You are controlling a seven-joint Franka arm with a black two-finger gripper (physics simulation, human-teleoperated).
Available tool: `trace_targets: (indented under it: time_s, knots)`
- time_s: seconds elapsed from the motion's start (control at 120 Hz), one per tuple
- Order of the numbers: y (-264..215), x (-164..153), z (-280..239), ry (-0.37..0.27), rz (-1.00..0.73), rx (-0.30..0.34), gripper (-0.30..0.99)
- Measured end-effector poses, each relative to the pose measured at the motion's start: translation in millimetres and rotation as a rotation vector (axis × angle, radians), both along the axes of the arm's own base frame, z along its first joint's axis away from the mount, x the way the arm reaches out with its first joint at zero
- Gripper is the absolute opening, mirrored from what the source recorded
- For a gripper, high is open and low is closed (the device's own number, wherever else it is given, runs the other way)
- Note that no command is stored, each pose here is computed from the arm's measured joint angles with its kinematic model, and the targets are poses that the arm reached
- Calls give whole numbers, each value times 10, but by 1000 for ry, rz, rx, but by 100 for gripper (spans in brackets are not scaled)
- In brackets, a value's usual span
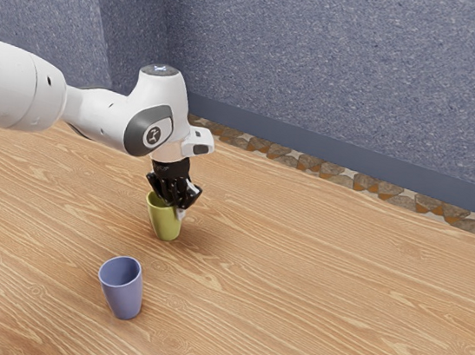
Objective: Place the left cup onto the right cup
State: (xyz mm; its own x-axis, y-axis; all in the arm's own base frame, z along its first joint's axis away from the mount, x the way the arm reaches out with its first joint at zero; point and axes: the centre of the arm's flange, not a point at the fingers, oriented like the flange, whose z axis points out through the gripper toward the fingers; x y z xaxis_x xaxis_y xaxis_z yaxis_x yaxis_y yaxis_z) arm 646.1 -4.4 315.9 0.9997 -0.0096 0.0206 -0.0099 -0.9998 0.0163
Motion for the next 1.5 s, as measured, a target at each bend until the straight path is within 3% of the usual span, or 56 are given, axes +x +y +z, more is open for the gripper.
trace_targets:
  time_s: [0.7, 1.125, 1.5]
  knots:
    - [-16, 2, 54, -9, 5, 10, -9]
    - [-76, -174, 605, -40, 2, 20, -9]
    - [-439, -397, 1030, -70, -30, 44, -9]
